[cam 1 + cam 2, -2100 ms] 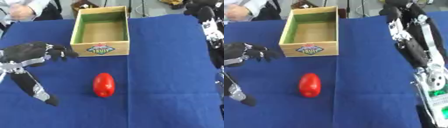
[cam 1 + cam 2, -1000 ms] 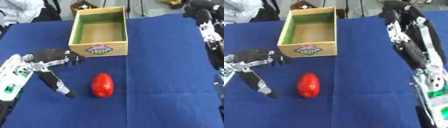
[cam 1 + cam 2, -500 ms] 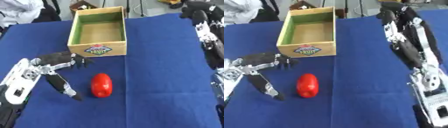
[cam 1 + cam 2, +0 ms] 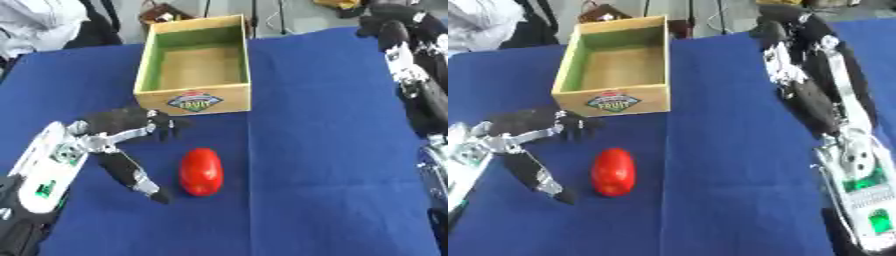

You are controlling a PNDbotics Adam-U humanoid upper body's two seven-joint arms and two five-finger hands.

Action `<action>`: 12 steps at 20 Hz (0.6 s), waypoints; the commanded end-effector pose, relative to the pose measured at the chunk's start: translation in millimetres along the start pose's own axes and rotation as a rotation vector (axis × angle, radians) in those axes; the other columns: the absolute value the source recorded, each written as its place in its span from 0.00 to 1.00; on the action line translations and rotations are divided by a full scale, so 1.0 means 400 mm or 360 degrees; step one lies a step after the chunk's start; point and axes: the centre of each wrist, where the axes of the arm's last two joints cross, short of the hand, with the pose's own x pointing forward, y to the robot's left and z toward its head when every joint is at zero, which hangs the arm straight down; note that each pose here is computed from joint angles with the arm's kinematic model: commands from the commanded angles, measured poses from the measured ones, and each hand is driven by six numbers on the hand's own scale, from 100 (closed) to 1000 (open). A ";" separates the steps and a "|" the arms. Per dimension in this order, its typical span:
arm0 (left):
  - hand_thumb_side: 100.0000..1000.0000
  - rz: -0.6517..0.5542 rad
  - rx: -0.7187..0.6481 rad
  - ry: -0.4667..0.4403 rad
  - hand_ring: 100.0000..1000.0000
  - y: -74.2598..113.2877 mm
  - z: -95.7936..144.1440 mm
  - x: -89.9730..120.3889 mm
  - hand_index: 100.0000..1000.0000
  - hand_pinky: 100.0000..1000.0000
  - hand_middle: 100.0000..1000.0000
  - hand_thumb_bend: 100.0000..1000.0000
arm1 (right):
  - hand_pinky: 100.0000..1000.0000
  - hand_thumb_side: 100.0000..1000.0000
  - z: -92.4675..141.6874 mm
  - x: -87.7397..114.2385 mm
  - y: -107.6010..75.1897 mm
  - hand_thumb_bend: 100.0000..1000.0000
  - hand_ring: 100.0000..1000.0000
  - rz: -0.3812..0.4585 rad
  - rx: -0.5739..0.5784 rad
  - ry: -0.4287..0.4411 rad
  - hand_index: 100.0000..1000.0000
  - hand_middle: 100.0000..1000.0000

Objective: Pick up objects on the table and place them in the box.

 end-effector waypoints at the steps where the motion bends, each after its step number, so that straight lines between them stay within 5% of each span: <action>1: 0.72 -0.0033 0.0030 0.0031 0.61 0.021 -0.001 -0.005 0.98 0.48 0.69 0.86 | 0.95 0.57 -0.009 0.018 -0.008 0.00 0.85 0.0022 0.0004 -0.0050 0.78 0.56; 12: 0.74 -0.0010 0.0053 0.0079 0.60 0.002 -0.044 -0.013 0.97 0.47 0.67 0.87 | 0.95 0.56 -0.012 0.021 -0.003 0.00 0.85 0.0008 0.0022 -0.0058 0.78 0.56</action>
